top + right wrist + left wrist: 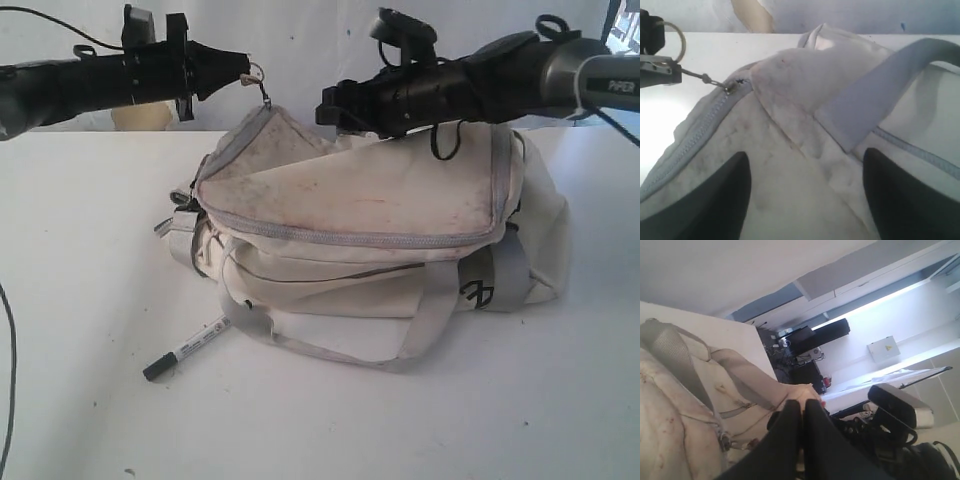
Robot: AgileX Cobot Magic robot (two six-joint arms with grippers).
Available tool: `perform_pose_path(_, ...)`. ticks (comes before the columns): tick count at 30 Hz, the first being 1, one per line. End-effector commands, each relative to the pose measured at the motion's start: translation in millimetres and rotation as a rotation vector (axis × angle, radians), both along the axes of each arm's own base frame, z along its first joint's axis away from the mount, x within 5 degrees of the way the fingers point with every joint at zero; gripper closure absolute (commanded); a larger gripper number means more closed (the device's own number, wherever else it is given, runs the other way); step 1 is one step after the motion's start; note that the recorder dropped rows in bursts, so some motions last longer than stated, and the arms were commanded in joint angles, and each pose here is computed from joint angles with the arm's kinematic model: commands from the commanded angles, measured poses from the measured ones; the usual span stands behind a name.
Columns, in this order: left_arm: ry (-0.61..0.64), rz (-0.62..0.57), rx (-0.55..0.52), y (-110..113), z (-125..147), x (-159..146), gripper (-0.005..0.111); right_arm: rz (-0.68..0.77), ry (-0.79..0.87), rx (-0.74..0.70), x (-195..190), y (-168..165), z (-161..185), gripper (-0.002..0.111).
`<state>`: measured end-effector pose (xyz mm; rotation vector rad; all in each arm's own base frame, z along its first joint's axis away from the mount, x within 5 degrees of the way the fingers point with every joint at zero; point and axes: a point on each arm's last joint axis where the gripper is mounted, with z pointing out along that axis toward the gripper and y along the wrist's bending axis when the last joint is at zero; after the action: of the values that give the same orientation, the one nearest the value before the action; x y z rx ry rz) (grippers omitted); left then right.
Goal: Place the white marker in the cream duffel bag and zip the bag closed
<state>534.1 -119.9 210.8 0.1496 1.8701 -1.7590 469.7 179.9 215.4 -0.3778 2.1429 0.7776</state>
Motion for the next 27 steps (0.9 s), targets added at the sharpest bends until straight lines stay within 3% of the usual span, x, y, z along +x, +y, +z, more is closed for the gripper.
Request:
perform_pose_path(1,-0.001,-0.046,0.081,-1,20,-9,0.107,0.045,-0.063,-0.021,7,18,-4,0.048)
perform_pose_path(8,0.018,-0.054,0.091,-4,51,-18,0.107,0.133,-0.15,-0.054,28,30,-17,0.048)
perform_pose_path(17,0.026,-0.074,0.131,-12,49,-21,0.107,0.214,-0.132,-0.015,22,41,-22,0.048)
perform_pose_path(22,0.026,-0.074,0.136,-12,48,-21,0.107,0.252,-0.118,-0.002,19,43,-22,0.037)
perform_pose_path(27,0.02,-0.077,0.137,-13,48,-21,0.107,0.258,-0.131,-0.014,19,43,-23,0.036)
